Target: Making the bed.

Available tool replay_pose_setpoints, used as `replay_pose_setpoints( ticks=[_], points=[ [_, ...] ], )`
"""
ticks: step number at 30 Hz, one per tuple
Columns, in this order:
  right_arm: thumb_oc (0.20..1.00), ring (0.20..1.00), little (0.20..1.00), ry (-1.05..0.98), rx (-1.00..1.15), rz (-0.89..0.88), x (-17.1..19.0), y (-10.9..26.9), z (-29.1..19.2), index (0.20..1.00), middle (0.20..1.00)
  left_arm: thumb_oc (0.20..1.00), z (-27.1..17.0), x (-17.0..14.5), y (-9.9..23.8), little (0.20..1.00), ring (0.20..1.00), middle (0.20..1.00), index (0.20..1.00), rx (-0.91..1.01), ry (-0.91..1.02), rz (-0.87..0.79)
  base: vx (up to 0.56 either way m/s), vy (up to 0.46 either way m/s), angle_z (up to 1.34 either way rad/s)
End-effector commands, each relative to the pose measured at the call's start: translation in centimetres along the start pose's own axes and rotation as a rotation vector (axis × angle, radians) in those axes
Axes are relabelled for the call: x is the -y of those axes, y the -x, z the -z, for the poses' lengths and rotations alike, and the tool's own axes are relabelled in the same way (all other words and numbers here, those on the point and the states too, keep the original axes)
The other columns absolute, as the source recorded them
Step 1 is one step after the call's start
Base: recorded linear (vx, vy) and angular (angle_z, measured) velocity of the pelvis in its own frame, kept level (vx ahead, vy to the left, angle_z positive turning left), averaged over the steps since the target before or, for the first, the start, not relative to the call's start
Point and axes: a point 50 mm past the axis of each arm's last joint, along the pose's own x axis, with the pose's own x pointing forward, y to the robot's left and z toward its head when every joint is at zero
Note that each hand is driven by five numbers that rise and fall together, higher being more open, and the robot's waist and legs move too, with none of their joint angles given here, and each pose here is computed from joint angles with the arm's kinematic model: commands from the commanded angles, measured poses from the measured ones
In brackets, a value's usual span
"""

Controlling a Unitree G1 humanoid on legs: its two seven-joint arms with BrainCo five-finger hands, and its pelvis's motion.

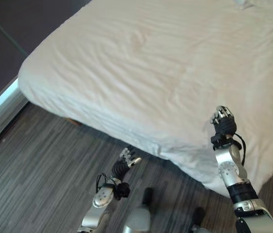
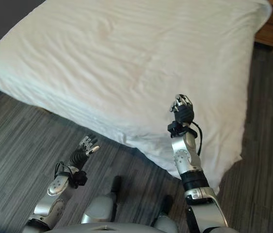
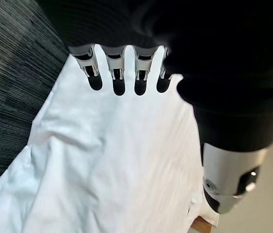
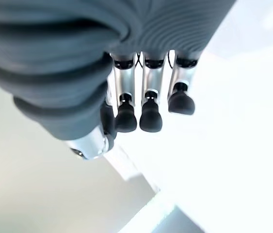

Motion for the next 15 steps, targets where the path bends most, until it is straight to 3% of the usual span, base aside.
replay_pose_setpoints(
  ticks=[1, 4, 6, 12, 13, 15],
  points=[
    [0.2, 0.2, 0.2, -0.029, 0.192, -0.076, -2.7, -3.3, -4.9, 0.2, 0.2, 1.0, -3.1, 1.3, -1.4, 1.0, 1.0, 1.0, 1.0, 0.139, -0.001, 0.124, 0.0, -0.006, 0.57],
    [0.2, 0.2, 0.2, 0.011, 0.167, -0.002, -1.3, -3.9, -4.9, 0.2, 0.2, 1.0, -3.0, 1.3, -1.7, 1.0, 1.0, 1.0, 1.0, 0.134, -0.008, 0.126, -0.01, 0.026, 0.35],
    [0.2, 0.2, 0.2, 0.148, 0.09, 0.102, 2.0, -3.5, -4.2, 0.2, 0.2, 1.0, -3.0, 1.3, -1.9, 1.0, 1.0, 1.0, 1.0, 0.135, -0.009, 0.12, -0.04, 0.034, 0.18],
    [0.2, 0.2, 0.2, 0.228, 0.019, 0.271, 7.6, -1.5, -4.0, 0.2, 0.2, 1.0, -3.0, 1.5, -2.3, 1.0, 1.0, 1.0, 1.0, 0.131, -0.023, 0.123, -0.01, 0.018, -0.01],
    [0.2, 0.2, 0.2, 0.306, -0.022, 0.387, 11.2, -0.1, -4.7, 0.2, 0.2, 1.0, -2.9, 1.5, -2.6, 1.0, 1.0, 1.0, 1.0, 0.121, -0.04, 0.124, 0.0, 0.04, 0.02],
    [0.2, 0.2, 0.2, 0.365, -0.068, 0.518, 14.7, 1.7, -5.5, 0.2, 0.2, 1.0, -3.1, 1.6, -2.9, 1.0, 1.0, 1.0, 1.0, 0.123, -0.062, 0.127, 0.01, 0.043, 0.02]
  ],
)
